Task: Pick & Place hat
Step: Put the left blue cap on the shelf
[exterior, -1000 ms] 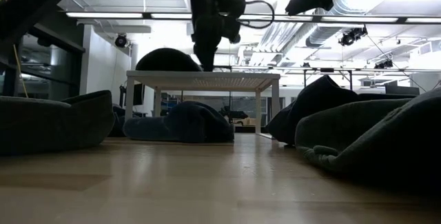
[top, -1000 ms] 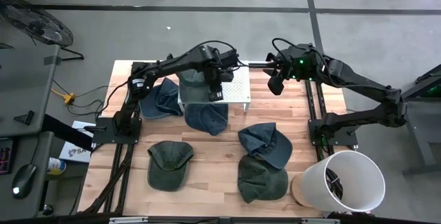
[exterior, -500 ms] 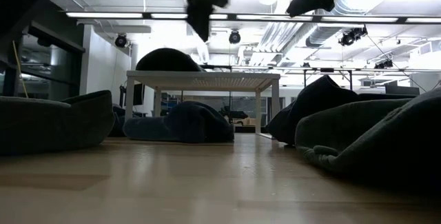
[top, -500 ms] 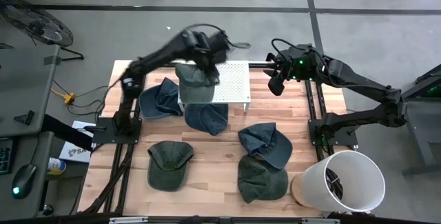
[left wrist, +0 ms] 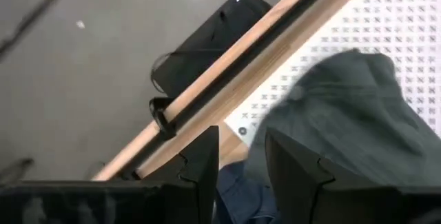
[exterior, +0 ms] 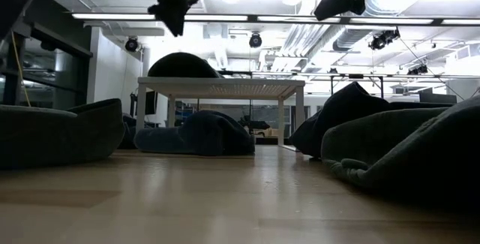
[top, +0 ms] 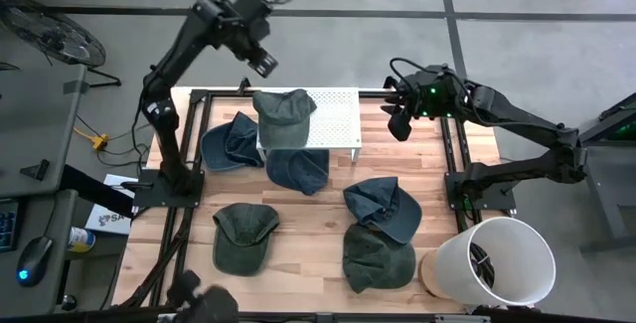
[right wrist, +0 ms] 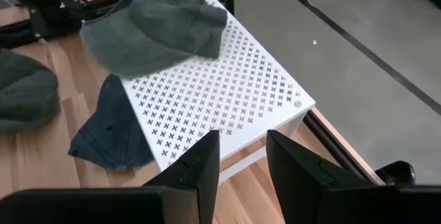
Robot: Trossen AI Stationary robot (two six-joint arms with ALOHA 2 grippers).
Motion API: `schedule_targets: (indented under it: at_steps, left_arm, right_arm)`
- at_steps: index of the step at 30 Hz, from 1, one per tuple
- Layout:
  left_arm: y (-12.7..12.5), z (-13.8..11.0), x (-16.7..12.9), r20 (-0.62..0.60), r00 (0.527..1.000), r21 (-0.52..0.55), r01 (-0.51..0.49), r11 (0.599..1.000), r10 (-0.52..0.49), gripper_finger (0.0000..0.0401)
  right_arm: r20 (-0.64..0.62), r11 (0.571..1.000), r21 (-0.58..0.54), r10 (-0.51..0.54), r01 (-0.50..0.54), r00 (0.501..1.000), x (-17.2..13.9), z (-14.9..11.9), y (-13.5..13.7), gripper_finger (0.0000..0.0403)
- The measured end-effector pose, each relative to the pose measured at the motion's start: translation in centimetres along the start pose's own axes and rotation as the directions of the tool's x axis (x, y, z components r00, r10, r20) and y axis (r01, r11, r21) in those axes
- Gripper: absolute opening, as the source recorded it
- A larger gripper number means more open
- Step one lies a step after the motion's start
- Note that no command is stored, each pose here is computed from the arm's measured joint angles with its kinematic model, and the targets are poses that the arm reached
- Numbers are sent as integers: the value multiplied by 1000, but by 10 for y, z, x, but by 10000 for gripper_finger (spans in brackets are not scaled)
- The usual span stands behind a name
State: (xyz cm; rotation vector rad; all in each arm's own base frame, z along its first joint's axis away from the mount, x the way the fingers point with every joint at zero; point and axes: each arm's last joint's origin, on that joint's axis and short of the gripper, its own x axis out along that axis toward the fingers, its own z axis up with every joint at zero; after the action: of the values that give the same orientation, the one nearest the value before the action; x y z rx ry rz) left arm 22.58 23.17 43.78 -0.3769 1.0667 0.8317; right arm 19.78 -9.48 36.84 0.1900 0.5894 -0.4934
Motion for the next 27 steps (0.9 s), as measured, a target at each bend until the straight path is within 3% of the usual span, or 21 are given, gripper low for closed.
schedule_targets:
  at_steps: [7,12,19,24,27]
  left_arm:
    - [44,-15,49,-191,978,-139,54,989,-80,115]
    - [56,-43,95,-375,904,-230,122,966,-204,115]
    - [71,-93,124,-547,806,-326,40,944,-223,119]
    - [74,-123,139,-606,743,-401,23,916,-284,164]
    - [71,-124,144,-588,773,-369,9,929,-241,206]
  right_arm:
    - [-26,1000,-2,-1,1,1000,0,-3,0,114]
    - [-34,1000,-3,-1,1,999,0,-3,0,114]
    - [-47,1000,-4,-2,2,999,0,-5,0,114]
    - [-47,1000,-4,-2,2,999,0,-5,0,114]
    - [-47,1000,-4,-2,2,999,0,-5,0,114]
